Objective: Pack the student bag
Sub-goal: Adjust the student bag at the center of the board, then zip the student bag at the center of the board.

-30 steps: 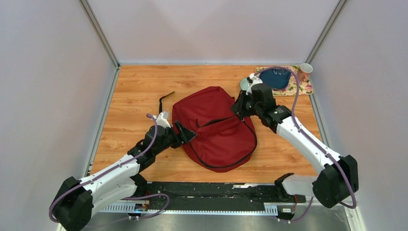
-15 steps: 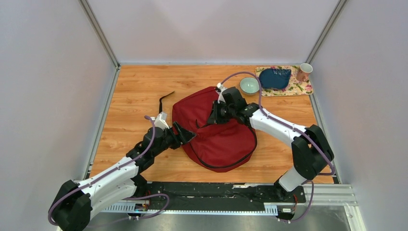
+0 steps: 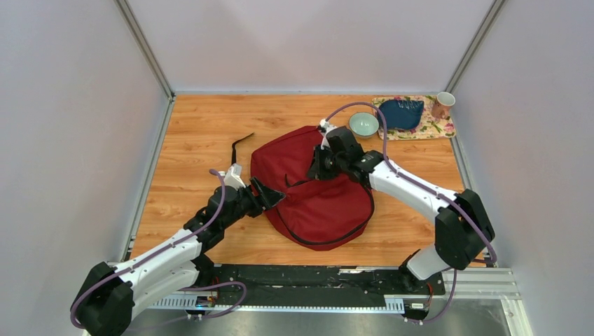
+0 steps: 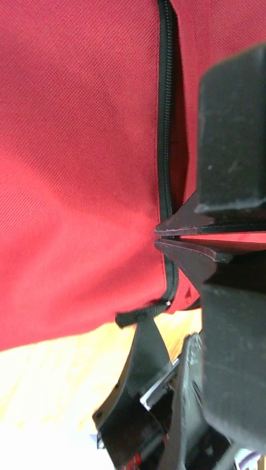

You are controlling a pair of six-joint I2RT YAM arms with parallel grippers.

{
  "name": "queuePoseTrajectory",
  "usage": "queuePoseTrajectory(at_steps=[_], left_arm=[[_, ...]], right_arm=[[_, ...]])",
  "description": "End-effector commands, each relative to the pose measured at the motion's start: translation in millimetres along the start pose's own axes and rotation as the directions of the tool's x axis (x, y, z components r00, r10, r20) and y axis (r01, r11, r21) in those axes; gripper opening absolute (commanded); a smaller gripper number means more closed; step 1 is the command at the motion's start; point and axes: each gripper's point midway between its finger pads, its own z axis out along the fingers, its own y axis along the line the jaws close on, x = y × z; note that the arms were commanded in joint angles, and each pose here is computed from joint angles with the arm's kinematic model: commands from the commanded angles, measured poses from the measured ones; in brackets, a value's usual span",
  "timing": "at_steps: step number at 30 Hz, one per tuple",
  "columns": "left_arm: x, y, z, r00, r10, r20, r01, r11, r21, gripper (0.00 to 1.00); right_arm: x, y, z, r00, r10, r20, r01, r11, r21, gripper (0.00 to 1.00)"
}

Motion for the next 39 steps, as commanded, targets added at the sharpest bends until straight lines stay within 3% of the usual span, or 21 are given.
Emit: queuePoseTrajectory(at_steps=[1, 5, 12, 20, 34, 38, 39], left_arm=[[-5.6, -7.7, -0.5, 1.0, -0.011, 0.024, 0.01, 0.999, 0.036, 0.81], [-7.1, -8.4, -1.1, 0.999, -0.014, 0.03, 0.013, 0.999, 0.038, 0.81], [-7.3, -12.2, -0.6, 0.999, -0.027, 0.03, 0.025, 0.998, 0.057, 0.81], [-4.8, -15.4, 2.8, 0.999, -0.041, 0.018, 0.04, 0.996, 0.083, 0.81], [-8.0, -26.5, 20.5, 1.0, -0.005, -0.008, 0.005, 0.996, 0.09, 0.8], [-10.3, -25.3, 25.3, 1.0, 0.001, -0.001, -0.001, 0.997, 0.076, 0.76], [-10.9, -25.6, 25.9, 1.0, 0.003, 0.0, -0.003, 0.997, 0.076, 0.7]], right_arm=[[-39.9, 34.2, -32.6, 0.988, -0.026, 0.15, 0.04, 0.995, -0.09, 0.08], [-44.2, 45.4, -33.9, 0.986, -0.016, 0.164, 0.041, 0.988, -0.148, 0.08], [-11.1, 55.9, -6.2, 0.999, -0.02, 0.025, 0.025, 0.974, -0.227, 0.08], [25.6, 28.0, 18.5, 0.998, -0.001, -0.066, -0.006, 0.993, -0.118, 0.06], [7.1, 36.2, 6.4, 1.0, -0.017, -0.013, 0.015, 0.993, -0.12, 0.12], [11.2, 36.4, 8.9, 1.0, -0.003, -0.027, 0.0, 0.991, -0.133, 0.12], [11.5, 36.5, 8.7, 1.0, -0.002, -0.027, -0.002, 0.991, -0.135, 0.12]])
